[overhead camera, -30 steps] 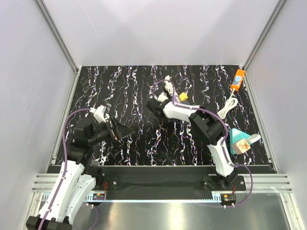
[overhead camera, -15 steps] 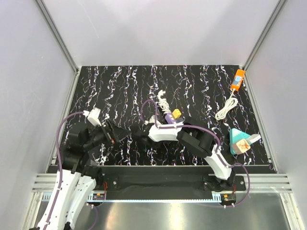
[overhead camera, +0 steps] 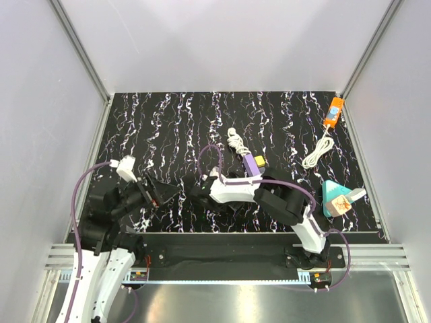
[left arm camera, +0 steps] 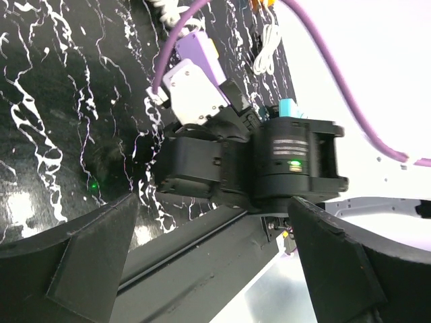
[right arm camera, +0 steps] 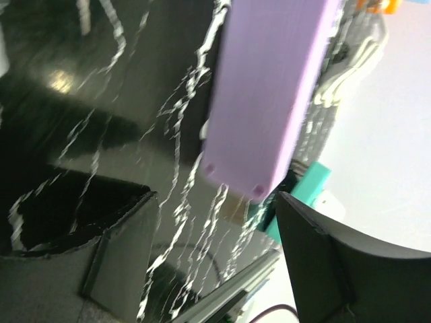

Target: Pull the plug off the socket

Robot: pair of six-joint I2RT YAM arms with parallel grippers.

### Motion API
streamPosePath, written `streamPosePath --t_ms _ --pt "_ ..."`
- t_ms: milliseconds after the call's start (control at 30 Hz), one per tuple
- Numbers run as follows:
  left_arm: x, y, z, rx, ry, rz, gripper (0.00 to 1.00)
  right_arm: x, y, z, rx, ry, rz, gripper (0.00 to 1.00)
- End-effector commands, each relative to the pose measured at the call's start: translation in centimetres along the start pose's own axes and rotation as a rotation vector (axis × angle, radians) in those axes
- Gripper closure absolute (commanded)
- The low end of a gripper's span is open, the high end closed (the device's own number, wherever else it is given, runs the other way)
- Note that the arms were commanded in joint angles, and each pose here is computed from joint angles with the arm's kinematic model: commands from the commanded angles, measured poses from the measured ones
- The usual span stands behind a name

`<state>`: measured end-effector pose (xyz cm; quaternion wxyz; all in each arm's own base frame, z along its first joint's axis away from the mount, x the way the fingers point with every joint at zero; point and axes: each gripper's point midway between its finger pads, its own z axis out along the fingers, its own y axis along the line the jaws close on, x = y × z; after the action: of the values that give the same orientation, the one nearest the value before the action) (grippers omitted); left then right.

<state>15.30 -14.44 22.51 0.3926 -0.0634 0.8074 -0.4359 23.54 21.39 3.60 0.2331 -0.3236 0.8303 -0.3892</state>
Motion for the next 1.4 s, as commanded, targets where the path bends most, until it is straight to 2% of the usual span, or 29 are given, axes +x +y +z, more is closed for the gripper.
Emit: streamPosePath --t_ms 0,233,300,367,400,567,600,633,667,700,733,767,800,833,867,933,967,1033,1067,1100,1133,1167,1233,1367 --pt "-0.8 -1.1 -1.0 0.010 -0.043 0.007 0.01 -1.1 3.7 -2.0 -0.207 -0.035 0.146 0.21" --pt "-1.1 -1.5 -1.9 0.003 -0.073 0.028 0.01 -2.3 1.6 -4.8 -0.322 -0.111 0.313 0.17" --pt "-1.1 -1.1 -1.4 -0.014 -0.058 0.013 0.01 -2.6 0.7 -5.9 -0.377 -0.131 0.372 0.10" --pt "-1.3 -0.5 -0.7 -0.039 -0.036 -0.009 0.03 -2.3 -0.3 -5.8 -0.409 -0.119 0.429 0.09" --pt "-1.4 -0.4 -0.4 -0.048 -0.033 -0.013 0.04 -2.5 -1.4 -6.7 -0.455 -0.140 0.489 0.05" --pt "-2.3 0.6 1.5 -0.108 -0.026 -0.041 0.06 -1.0 -6.1 -6.7 -0.594 -0.143 0.741 0.00" --pt "-2.5 0.6 2.0 -0.113 -0.029 -0.041 0.06 -1.0 -9.1 -6.7 -0.609 -0.181 0.847 0.00" --pt "-2.7 1.2 2.6 -0.147 -0.043 -0.044 0.06 -0.2 -9.9 -6.1 -0.608 -0.177 0.880 0.00" --pt "-1.5 0.9 3.7 -0.146 0.009 -0.049 0.06 0.1 -10.8 -6.1 -0.638 -0.182 0.914 0.00" --pt "-1.5 0.3 4.5 -0.137 0.007 -0.035 0.06 0.2 -12.9 -6.2 -0.657 -0.221 0.981 0.00" --pt "-1.9 0.6 5.3 -0.181 -0.021 -0.019 0.05 0.9 -14.5 -4.5 -0.631 -0.206 1.024 0.00" --pt "0.4 -0.1 7.0 -0.191 0.064 0.008 0.05 1.2 -15.2 -4.1 -0.652 -0.205 1.045 0.00" --pt "0.8 -0.8 8.0 -0.198 0.078 0.027 0.05 1.2 -16.2 -3.8 -0.653 -0.218 1.069 0.00" --pt "0.0 -1.5 9.0 -0.225 0.038 0.049 0.05 1.8 -17.5 -2.3 -0.630 -0.201 1.099 0.00" --pt "2.4 -1.8 10.9 -0.247 0.113 0.074 0.05 1.8 -17.6 -2.0 -0.658 -0.192 1.105 0.00" --pt "2.1 -4.3 13.0 -0.240 0.086 0.099 0.05 2.1 -18.3 -0.4 -0.659 -0.157 1.136 0.00" --pt "4.4 -4.1 14.9 -0.279 0.144 0.137 0.05 2.5 -18.8 0.5 -0.682 -0.133 1.180 0.00" --pt "3.8 -6.6 17.1 -0.283 0.105 0.168 0.08 2.7 -19.5 1.9 -0.701 -0.137 1.247 0.00" --pt "4.8 -7.8 19.2 -0.292 0.116 0.193 0.10 2.8 -20.7 2.7 -0.723 -0.156 1.309 0.00" --pt "6.4 -6.7 20.2 -0.325 0.151 0.212 0.10 3.0 -21.0 3.2 -0.731 -0.155 1.332 0.00" --pt "5.9 -8.6 21.4 -0.302 0.130 0.204 0.12 3.1 -21.1 3.6 -0.743 -0.149 1.357 0.00" --pt "7.9 -7.7 23.1 -0.338 0.164 0.222 0.14 3.3 -21.4 4.3 -0.748 -0.138 1.391 0.00" --pt "7.8 -9.5 25.0 -0.328 0.137 0.227 0.15 2.8 -21.7 4.7 -0.758 -0.137 1.398 0.00" --pt "10.6 -9.2 28.5 -0.365 0.165 0.221 0.19 2.6 -20.8 5.5 -0.785 -0.113 1.360 0.00"
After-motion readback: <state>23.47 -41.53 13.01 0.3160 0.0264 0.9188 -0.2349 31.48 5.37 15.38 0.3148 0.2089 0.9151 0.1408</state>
